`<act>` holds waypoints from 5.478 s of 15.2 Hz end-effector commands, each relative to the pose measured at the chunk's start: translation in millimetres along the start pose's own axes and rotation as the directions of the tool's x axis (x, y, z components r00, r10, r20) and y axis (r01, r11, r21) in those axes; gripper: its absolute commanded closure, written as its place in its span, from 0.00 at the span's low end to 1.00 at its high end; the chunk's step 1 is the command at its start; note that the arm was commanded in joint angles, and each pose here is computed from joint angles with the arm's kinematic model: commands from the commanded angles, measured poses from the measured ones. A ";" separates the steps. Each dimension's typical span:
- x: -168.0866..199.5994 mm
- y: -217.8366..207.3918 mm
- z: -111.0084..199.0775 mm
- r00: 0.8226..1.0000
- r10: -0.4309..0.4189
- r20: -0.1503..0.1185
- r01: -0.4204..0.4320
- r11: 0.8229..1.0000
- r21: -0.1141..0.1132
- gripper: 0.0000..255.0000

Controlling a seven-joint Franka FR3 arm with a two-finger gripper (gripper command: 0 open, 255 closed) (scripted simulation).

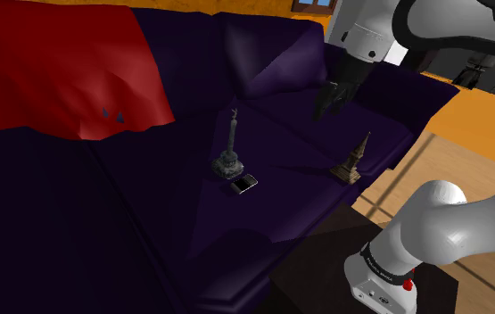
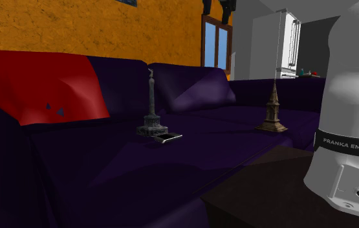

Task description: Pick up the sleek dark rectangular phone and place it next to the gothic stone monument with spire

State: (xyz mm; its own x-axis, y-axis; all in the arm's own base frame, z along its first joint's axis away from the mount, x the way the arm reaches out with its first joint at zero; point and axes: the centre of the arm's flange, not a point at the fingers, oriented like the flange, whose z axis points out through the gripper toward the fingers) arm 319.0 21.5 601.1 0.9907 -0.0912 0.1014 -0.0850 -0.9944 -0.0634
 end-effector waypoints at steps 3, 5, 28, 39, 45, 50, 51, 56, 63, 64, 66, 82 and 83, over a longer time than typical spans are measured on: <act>7.4 -11.6 23.5 0.996 0.085 0.002 -0.085 0.996 -0.011 0.00; 15.8 -22.3 47.1 0.986 0.169 0.004 -0.169 0.985 -0.023 0.00; 143.9 -61.3 326.2 0.415 0.909 -0.048 -0.903 0.405 -0.141 0.00; 169.7 -43.1 420.8 0.190 0.979 -0.076 -0.972 0.176 -0.158 0.00; 167.8 -41.7 434.2 0.190 0.979 -0.076 -0.972 0.176 -0.158 0.00; 168.0 -41.7 434.6 0.190 0.979 -0.076 -0.972 0.176 -0.158 1.00; 167.9 -41.6 433.2 0.190 0.979 -0.076 -0.972 0.176 -0.158 1.00; 168.4 -41.5 434.0 0.190 0.979 -0.076 -0.972 0.176 -0.158 1.00; 170.0 -43.0 413.2 0.190 0.979 -0.076 -0.972 0.176 -0.158 1.00; 170.5 -43.4 408.0 0.190 0.979 -0.076 -0.972 0.176 -0.158 1.00; 171.6 -44.0 397.5 0.190 0.979 -0.076 -0.972 0.176 -0.158 1.00; 180.1 -49.4 313.6 0.190 0.979 -0.076 -0.972 0.176 -0.158 1.00; 180.7 -49.7 308.4 0.190 0.979 -0.076 -0.972 0.176 -0.158 1.00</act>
State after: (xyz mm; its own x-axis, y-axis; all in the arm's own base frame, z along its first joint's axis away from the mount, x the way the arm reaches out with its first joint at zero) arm 534.6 71.3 310.4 0.0967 -0.9948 0.0324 -0.9944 -0.0951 0.0470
